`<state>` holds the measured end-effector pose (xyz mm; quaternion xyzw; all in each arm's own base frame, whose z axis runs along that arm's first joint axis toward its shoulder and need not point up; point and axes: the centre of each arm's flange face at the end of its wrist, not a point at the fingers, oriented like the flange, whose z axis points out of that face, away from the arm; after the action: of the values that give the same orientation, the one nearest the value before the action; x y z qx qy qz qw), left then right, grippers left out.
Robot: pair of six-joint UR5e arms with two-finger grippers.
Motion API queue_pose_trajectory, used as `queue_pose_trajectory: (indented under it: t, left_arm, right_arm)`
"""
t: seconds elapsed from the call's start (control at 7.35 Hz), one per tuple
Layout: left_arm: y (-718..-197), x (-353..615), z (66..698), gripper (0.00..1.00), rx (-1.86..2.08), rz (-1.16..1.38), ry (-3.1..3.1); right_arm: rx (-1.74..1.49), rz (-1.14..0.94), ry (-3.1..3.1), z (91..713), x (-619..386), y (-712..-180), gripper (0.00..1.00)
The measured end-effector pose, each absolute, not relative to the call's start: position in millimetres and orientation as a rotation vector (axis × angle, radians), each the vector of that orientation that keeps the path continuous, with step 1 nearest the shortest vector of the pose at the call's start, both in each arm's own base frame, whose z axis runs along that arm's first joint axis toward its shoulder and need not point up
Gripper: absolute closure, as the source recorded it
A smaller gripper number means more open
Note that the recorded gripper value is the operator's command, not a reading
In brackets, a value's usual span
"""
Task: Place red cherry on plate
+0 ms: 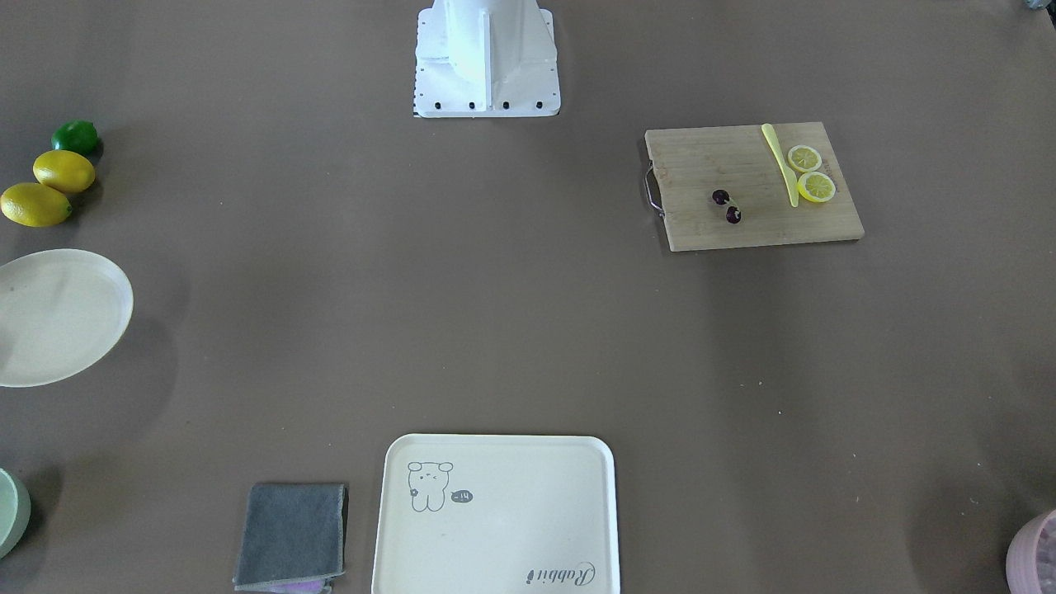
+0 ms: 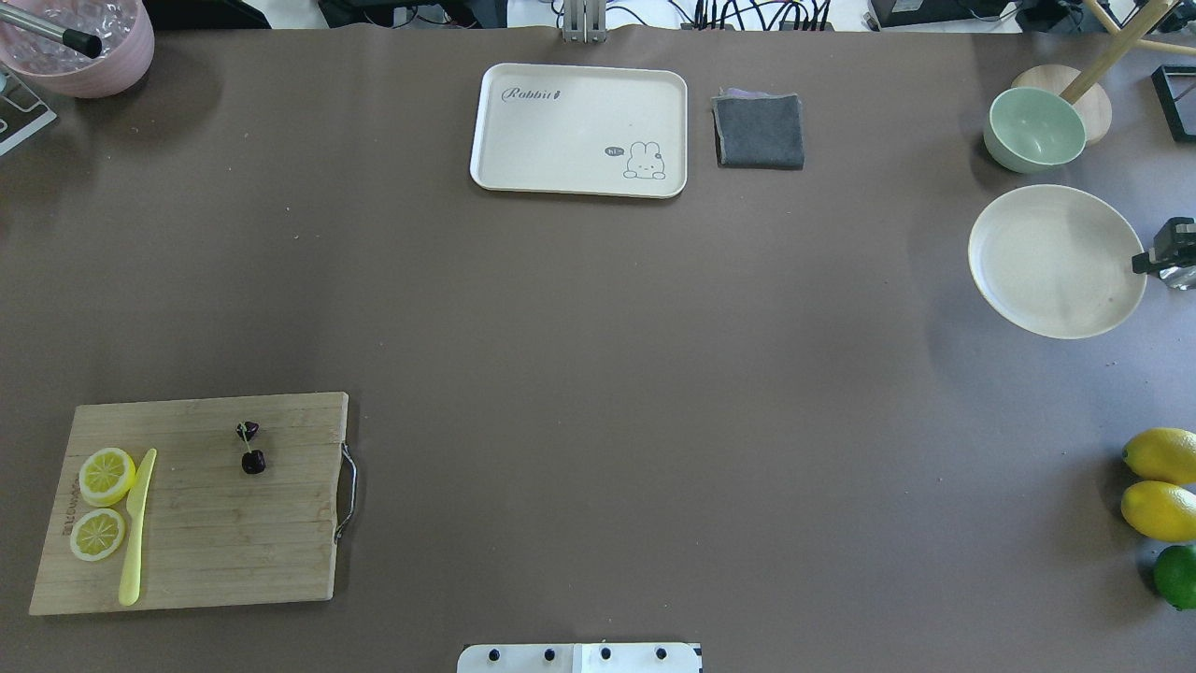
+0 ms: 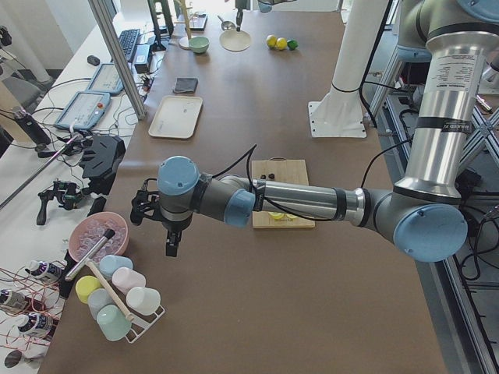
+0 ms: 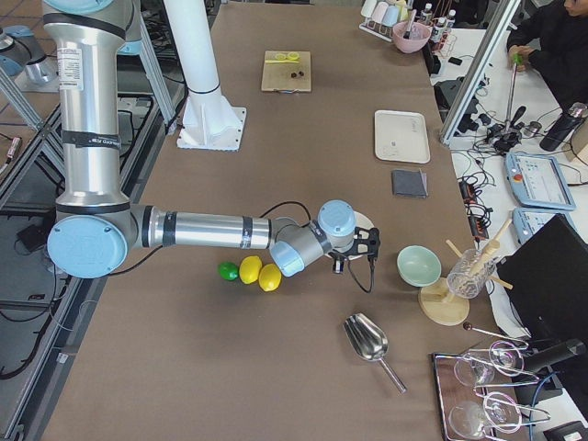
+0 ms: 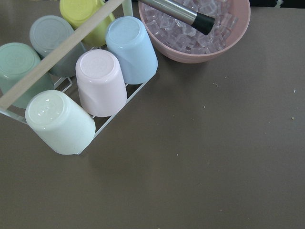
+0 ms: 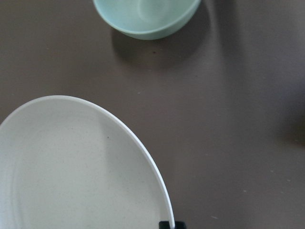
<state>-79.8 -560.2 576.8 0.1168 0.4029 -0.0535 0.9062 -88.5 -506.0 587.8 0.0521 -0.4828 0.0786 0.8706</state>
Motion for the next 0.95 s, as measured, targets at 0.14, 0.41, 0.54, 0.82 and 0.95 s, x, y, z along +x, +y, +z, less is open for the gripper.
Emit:
queue_pose_trajectory:
  t: [0.14, 0.41, 0.54, 0.82, 0.95]
  left_arm:
    - [-560, -80, 577, 0.02, 0.240, -0.111, 0.832]
    - [-560, -80, 579, 0.02, 0.238, -0.113, 0.833]
    - [-560, -80, 580, 0.02, 0.235, -0.115, 0.832]
    - [-561, -80, 579, 0.02, 0.236, -0.117, 0.832]
    - [-562, -78, 574, 0.02, 0.245, -0.110, 0.837]
  right_arm:
    - [0.125, 0.161, -1.047, 545, -110, -516, 1.00]
    - [0.129, 0.141, -1.117, 459, -182, -535, 1.00]
    - [0.122, 0.142, -1.137, 422, -229, -539, 1.00]
    - [0.093, 0.163, -1.134, 343, -335, -535, 1.00]
    - [0.086, 0.164, -1.106, 310, -383, -524, 1.00]
